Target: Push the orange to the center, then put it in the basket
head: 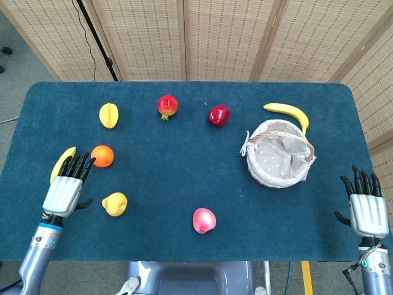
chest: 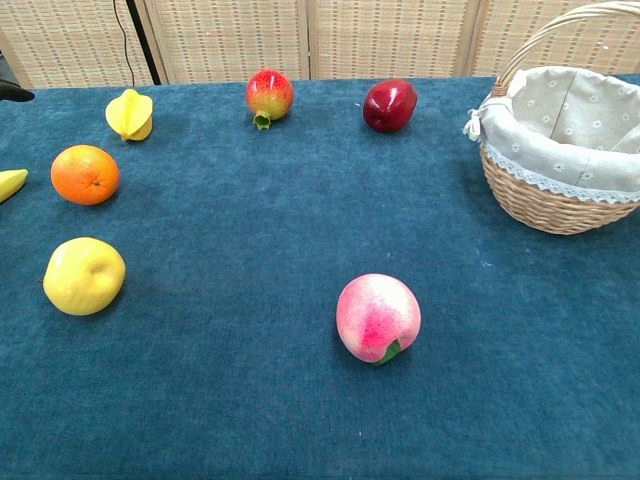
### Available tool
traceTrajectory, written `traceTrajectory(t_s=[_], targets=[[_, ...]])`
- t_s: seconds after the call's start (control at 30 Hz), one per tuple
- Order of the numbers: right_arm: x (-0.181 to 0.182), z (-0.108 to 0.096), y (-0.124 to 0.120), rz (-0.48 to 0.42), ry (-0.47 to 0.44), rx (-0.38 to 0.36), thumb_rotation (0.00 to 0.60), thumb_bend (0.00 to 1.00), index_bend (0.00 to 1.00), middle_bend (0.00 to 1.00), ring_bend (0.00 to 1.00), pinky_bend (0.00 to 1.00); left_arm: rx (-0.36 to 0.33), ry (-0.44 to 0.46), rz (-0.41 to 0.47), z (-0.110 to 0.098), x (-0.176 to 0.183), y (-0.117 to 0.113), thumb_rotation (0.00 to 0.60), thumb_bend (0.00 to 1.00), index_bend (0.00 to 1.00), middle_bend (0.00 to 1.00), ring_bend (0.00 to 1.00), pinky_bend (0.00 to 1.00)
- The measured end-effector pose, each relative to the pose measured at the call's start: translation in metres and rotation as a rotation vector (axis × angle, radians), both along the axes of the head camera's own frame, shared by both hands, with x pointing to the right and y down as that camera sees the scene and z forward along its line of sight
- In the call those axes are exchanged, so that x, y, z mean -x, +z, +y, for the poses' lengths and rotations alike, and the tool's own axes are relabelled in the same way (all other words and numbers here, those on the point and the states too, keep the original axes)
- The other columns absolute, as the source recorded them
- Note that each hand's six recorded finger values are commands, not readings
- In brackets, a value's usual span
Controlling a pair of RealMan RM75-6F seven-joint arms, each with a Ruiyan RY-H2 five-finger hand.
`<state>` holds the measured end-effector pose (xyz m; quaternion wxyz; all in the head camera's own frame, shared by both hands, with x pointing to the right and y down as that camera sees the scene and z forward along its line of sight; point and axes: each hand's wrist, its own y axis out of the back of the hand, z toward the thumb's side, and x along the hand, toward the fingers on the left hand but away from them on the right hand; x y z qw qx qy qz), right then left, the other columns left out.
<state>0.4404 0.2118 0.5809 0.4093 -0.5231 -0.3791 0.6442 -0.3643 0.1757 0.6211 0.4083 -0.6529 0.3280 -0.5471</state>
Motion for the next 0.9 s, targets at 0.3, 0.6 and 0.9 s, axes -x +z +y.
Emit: traceTrajectory(t_s=[0.3,0.6,0.9], targets=[[-0.001,0.002,0.0,0.001,0.005,0.005,0.6,0.0,0.19,0.01,0.01,0.01,0.006,-0.012,0.005,0.001,0.002,0.002,0.6,0.0,0.0,0.0,0.0,0.0],[-0.003,0.003,0.0,-0.007,0.02,0.004,0.6,0.0,0.19,0.01,0.01,0.01,-0.004,-0.028,-0.002,-0.007,0.006,-0.002,0.6,0.0,0.0,0.0,0.0,0.0],[-0.002,0.002,0.0,-0.005,0.009,0.007,0.6,0.0,0.19,0.01,0.01,0.01,0.003,-0.061,-0.018,-0.011,0.016,0.004,0.6,0.0,0.0,0.0,0.0,0.0]])
